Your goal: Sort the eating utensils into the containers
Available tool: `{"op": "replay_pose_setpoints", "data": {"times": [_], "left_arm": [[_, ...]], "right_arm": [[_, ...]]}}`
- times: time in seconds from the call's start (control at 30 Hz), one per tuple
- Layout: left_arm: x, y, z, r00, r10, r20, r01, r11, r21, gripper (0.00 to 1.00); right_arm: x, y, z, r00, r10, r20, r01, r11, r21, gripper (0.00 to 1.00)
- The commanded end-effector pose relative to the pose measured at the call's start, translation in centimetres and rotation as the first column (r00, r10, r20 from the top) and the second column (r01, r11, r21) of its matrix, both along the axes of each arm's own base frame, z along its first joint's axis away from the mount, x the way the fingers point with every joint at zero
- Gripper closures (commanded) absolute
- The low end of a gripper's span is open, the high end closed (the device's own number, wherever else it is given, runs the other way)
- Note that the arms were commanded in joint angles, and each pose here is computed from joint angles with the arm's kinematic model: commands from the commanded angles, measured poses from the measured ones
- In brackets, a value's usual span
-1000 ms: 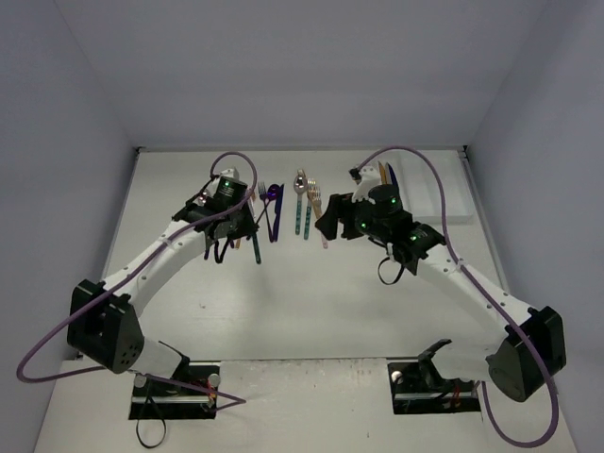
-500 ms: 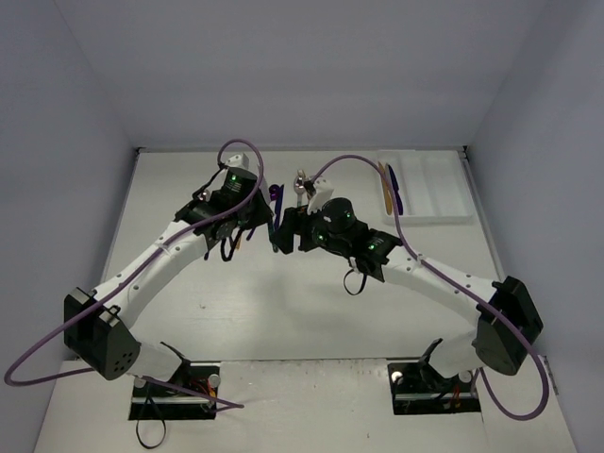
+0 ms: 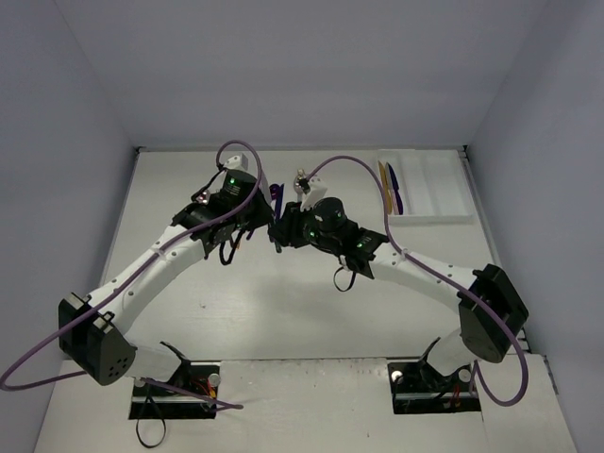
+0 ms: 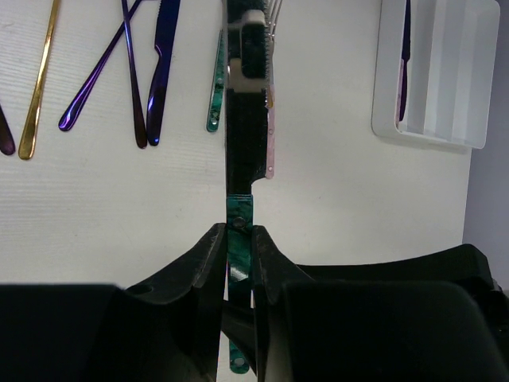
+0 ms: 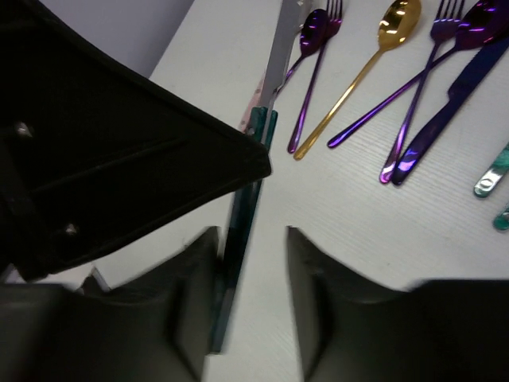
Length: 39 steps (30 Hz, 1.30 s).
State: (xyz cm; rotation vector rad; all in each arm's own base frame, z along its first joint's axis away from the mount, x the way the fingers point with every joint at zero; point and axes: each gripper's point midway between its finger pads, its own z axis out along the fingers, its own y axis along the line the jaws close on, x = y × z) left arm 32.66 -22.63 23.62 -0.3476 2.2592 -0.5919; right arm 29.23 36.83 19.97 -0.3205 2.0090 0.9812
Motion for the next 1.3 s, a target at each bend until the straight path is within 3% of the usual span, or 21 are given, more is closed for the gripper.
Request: {"op": "replay_pose_setpoints", "data": {"times": [0.0,0.07,0.27,0.37,0.4,0.47,0.6,0.8,0.97,1.27], "left_arm": [[0.7,-0.4,2.8,0.996,0.019,0.092,-0.013,0.998,-0.063,1.0],[0.7,-0.5,2.5,0.996,0.016,0.09,-0.01,0.998,-0.062,1.0],[0.8,-0.3,2.1,0.995,0.018,0.096,-0.014,0.999,-0.043,0.97],[1.0,0.5,1.7,0.994,0.024,0.111,-0.024,1.0,0.001,0.6],[1.1,0.9,1.6,0.993,0.029,0.116,-0.031,0.999,0.018,0.52],[1.2,1.6,1.3,0.992,0.036,0.118,-0.043,0.998,0.054,0.37],[1.6,3.8,1.4,0.989,0.056,0.133,-0.072,0.99,0.119,0.22],[2.3,8.4,0.7,0.991,0.053,0.126,-0.08,0.973,0.218,0.18],[2.4,10.2,-1.0,0.99,-0.117,0.081,0.082,0.933,0.351,0.18],[1.6,10.7,-5.6,0.967,-0.252,-0.028,0.241,0.88,0.409,0.17]], "right_arm": [[1.1,1.3,4.4,0.996,-0.016,0.089,0.005,0.993,0.116,0.82],[1.1,1.4,4.1,0.996,-0.012,0.083,0.002,0.993,0.114,1.0],[1.3,1.1,3.2,0.997,-0.02,0.069,0.013,0.995,0.099,1.0],[2.1,0.0,2.8,0.997,-0.049,0.066,0.042,0.995,0.092,1.0],[2.4,-0.5,2.6,0.996,-0.059,0.062,0.053,0.995,0.088,1.0],[3.0,-1.5,1.9,0.996,-0.076,0.047,0.072,0.994,0.078,1.0],[4.7,-4.5,-0.1,0.992,-0.129,0.014,0.129,0.991,0.027,1.0],[9.5,-12.5,-1.8,0.965,-0.261,0.032,0.263,0.958,-0.117,1.0],[13.7,-19.4,-2.7,0.934,-0.355,0.036,0.356,0.918,-0.177,1.0],[19.9,-29.9,-4.9,0.877,-0.478,0.05,0.474,0.844,-0.25,1.0]]}}
